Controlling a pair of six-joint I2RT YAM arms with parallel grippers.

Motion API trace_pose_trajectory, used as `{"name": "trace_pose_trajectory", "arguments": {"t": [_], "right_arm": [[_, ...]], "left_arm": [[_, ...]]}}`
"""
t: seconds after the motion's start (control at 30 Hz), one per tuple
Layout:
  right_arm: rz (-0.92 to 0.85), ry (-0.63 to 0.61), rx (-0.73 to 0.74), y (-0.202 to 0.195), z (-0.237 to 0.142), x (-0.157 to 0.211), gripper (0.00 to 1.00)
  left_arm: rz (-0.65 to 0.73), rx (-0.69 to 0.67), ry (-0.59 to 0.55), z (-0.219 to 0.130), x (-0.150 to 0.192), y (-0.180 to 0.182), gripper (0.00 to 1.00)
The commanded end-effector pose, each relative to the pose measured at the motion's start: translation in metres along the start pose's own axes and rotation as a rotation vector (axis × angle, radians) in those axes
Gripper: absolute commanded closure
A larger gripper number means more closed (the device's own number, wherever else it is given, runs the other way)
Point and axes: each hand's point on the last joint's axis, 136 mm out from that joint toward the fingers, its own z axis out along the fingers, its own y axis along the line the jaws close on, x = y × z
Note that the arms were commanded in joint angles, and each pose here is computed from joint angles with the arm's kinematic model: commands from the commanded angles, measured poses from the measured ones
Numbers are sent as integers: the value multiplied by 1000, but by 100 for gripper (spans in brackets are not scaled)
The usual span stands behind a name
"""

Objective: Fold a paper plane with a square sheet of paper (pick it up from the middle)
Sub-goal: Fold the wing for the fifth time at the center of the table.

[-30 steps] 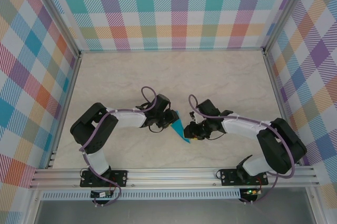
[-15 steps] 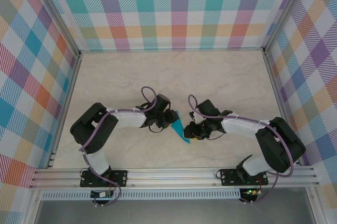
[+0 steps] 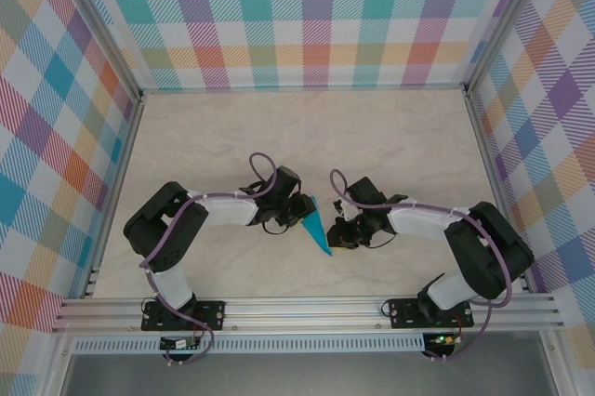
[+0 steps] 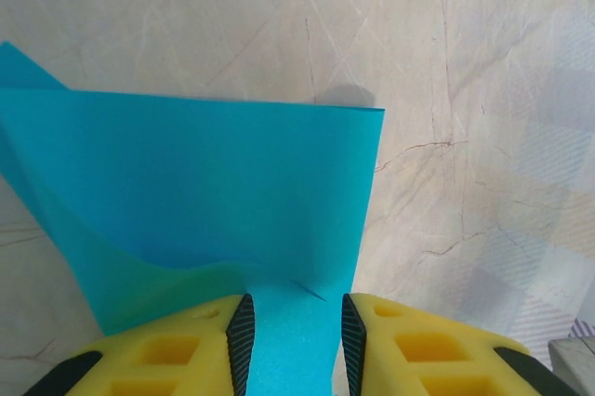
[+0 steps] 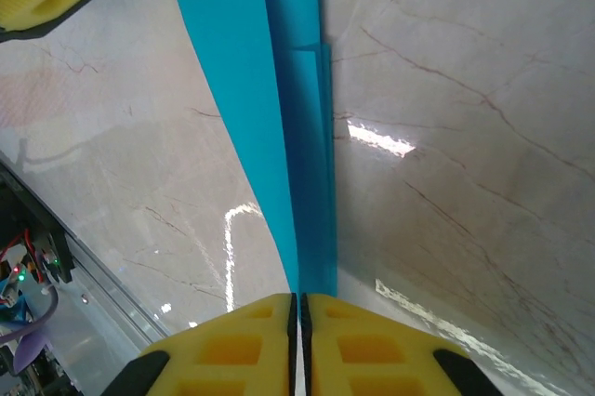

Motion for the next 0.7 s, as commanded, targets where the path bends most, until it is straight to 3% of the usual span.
{"name": "trace_pose_trajectory", "arguments": {"t": [0.0, 0.27, 0.67], "right_arm": [[-23, 19, -40, 5, 1, 2, 89], [-18, -25, 27, -3, -6, -3, 70], [-18, 72, -86, 7, 8, 10, 92]], "left_arm": [[6, -87, -9, -4, 3, 20, 66], [10, -84, -9, -4, 3, 19, 66], [10, -88, -7, -4, 4, 20, 66]]}}
